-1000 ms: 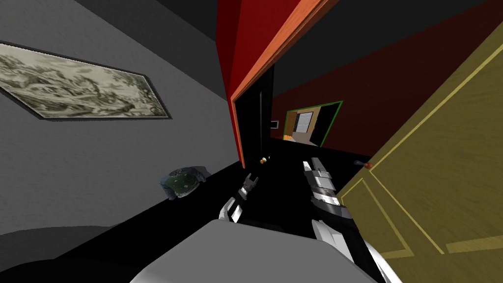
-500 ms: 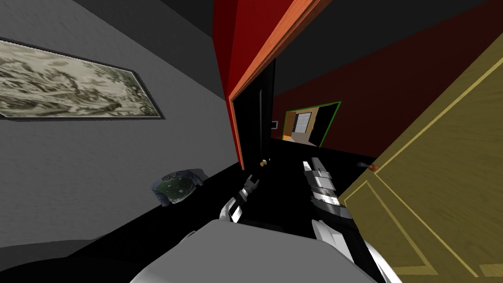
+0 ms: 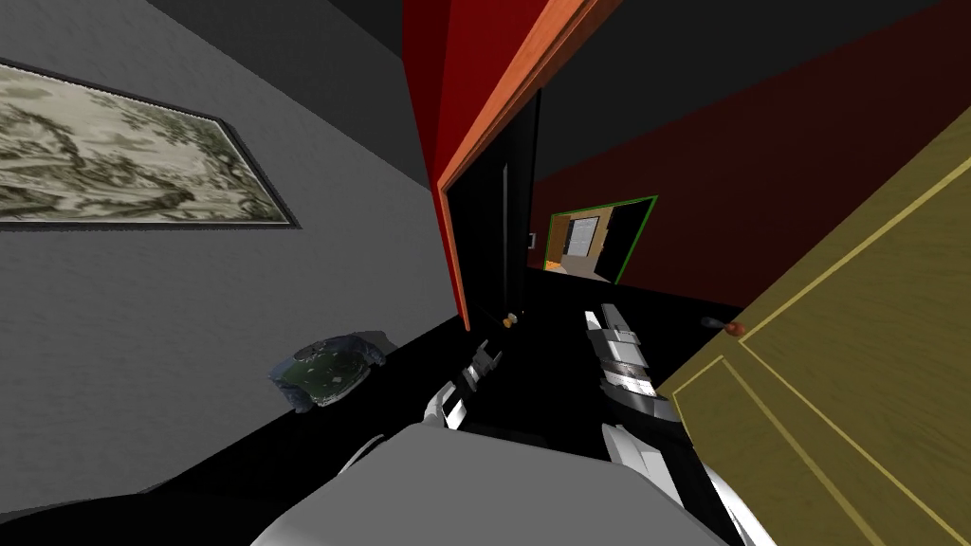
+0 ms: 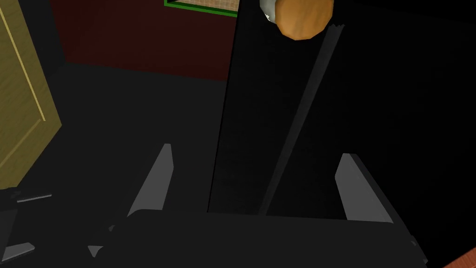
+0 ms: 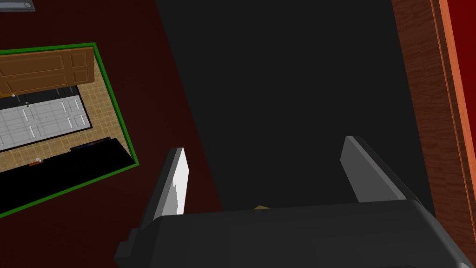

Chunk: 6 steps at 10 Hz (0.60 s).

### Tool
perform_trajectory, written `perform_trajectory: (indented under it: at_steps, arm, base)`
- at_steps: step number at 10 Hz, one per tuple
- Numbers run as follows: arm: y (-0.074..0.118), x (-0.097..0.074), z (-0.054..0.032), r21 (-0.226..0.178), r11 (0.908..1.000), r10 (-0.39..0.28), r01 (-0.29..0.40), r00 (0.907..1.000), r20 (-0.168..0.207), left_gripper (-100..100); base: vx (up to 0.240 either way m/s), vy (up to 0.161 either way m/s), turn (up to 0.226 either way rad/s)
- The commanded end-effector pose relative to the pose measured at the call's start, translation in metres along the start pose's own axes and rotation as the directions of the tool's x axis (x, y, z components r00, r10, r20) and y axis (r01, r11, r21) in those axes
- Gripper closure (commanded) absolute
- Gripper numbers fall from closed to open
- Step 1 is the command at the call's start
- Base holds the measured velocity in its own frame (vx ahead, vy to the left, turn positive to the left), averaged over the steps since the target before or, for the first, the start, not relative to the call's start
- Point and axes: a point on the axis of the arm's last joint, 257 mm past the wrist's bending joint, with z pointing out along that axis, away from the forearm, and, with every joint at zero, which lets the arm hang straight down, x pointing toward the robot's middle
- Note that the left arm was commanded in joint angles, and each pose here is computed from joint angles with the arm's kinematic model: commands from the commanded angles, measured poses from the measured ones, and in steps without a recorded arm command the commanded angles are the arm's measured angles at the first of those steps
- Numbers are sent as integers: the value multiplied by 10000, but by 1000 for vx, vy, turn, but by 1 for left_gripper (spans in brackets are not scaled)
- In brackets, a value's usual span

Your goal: Push the door open

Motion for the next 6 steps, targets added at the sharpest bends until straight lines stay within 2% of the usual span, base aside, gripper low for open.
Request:
perform_trajectory:
  at_steps: [1,3,6]
  arm:
    - [-4,43,-3,52,9999,126,-125,9999,-97,-100]
    - [-29,167,-25,274,9982,552,-541,9976,-419,-100]
    - [-47,268,-50,480,9948,925,-893,9934,-681,-100]
  base:
    - [84,19,-11]
    - [104,38,-38]
    - [125,37,-29]
